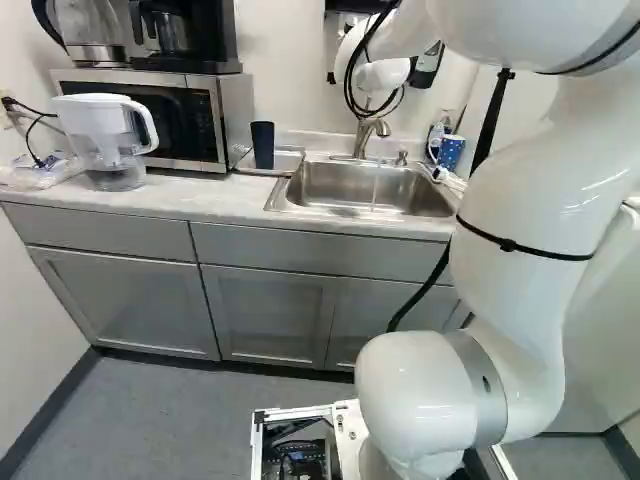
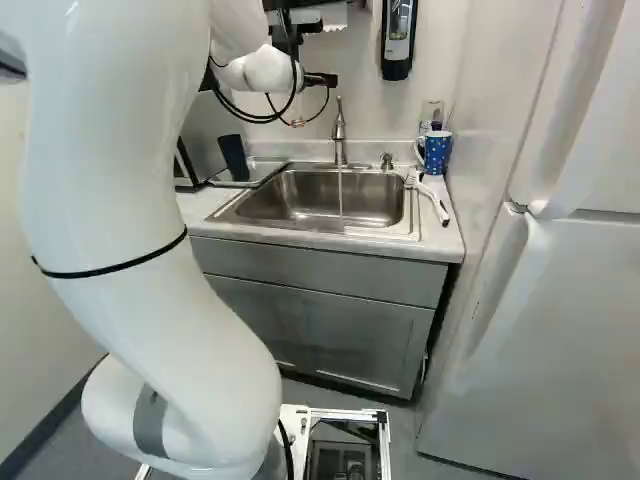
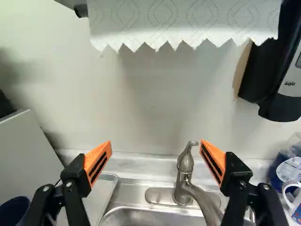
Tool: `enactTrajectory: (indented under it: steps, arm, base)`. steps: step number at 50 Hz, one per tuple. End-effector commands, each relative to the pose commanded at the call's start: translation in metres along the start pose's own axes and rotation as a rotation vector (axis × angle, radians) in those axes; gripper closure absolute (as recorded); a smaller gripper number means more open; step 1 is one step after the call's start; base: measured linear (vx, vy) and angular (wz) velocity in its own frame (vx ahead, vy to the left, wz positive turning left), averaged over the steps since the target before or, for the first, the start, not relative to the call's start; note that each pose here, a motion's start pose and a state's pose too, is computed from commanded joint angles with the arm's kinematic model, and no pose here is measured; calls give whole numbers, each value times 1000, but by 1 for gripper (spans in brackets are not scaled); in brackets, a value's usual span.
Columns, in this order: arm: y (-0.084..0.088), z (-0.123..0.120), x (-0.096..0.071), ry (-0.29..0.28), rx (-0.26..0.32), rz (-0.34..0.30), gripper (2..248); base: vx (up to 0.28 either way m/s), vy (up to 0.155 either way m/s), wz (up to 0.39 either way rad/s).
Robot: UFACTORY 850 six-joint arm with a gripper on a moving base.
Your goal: Rinse the cup and place it in the tray
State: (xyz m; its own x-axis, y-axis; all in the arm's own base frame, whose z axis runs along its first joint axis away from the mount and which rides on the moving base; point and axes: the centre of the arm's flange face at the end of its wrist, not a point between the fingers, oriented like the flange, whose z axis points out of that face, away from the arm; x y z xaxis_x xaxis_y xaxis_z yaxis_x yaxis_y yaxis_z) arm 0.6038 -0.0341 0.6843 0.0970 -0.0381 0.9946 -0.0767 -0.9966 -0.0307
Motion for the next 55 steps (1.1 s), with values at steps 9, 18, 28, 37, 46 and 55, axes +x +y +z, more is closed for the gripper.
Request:
enactTrajectory:
  steps: [9, 18, 28, 37, 46, 55]
  arm:
    - [4, 8, 0, 2, -6, 1, 3]
    - [8, 16, 6, 14, -13, 1, 3]
    - [12, 28, 15, 18, -19, 3, 3]
    - [13, 32, 22, -1, -20, 3, 3]
    - [12, 31, 27, -30, -18, 4, 3]
    - [12, 29, 33, -59, -16, 4, 3]
  base:
    - [0, 0, 0]
    - [0, 0, 0]
    - [0, 0, 0]
    - [0, 0, 0]
    - [0, 0, 0]
    - [0, 0, 0]
